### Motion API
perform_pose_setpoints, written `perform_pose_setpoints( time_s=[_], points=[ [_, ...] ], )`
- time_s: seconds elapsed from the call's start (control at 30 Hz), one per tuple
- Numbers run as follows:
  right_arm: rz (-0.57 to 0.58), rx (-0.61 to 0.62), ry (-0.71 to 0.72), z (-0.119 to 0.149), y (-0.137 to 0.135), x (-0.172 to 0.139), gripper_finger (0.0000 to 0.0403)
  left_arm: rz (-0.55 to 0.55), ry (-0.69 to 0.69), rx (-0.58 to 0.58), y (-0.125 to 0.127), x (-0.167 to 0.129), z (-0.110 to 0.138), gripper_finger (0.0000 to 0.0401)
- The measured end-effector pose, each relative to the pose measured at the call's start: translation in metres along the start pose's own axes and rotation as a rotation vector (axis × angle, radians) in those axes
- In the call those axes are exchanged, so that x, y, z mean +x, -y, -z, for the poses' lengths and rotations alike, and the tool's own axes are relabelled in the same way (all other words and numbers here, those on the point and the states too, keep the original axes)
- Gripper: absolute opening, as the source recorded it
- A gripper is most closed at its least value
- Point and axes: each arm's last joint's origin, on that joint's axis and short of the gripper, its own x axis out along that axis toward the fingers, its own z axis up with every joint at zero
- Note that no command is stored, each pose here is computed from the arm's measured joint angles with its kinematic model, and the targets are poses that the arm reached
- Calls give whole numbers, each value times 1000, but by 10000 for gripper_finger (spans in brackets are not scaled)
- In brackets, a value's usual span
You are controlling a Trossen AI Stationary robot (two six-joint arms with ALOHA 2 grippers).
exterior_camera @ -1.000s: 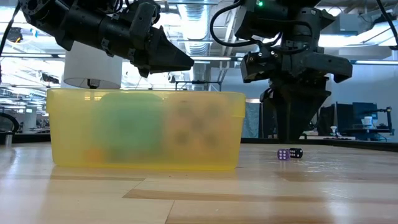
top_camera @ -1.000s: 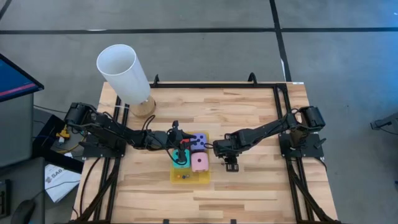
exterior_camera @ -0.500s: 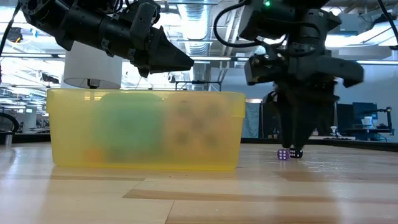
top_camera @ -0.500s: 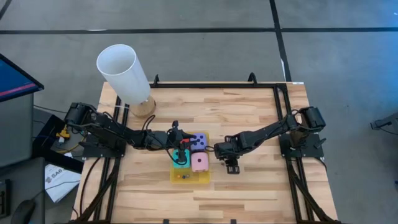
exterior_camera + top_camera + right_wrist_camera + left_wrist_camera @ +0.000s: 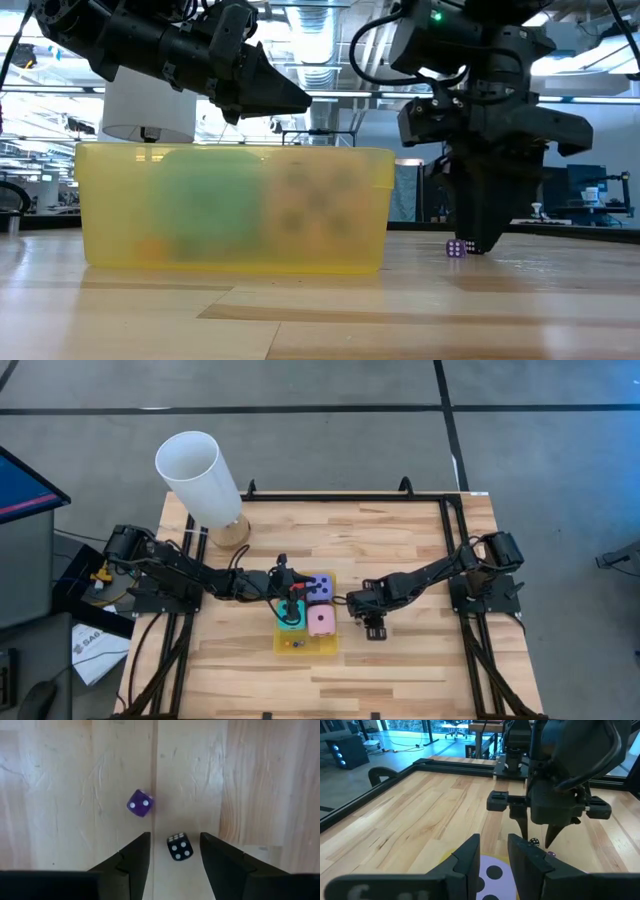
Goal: Pick & Place Dice
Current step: Put the black die into the yellow bin
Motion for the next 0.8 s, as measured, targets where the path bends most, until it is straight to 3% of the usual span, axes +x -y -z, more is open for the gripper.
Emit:
perform_pose_setpoints(
  time_s=[0.8],
  points=[
    [0, 0, 2, 0, 0, 0, 66, 2, 0, 0, 0, 0, 0, 90]
  ],
)
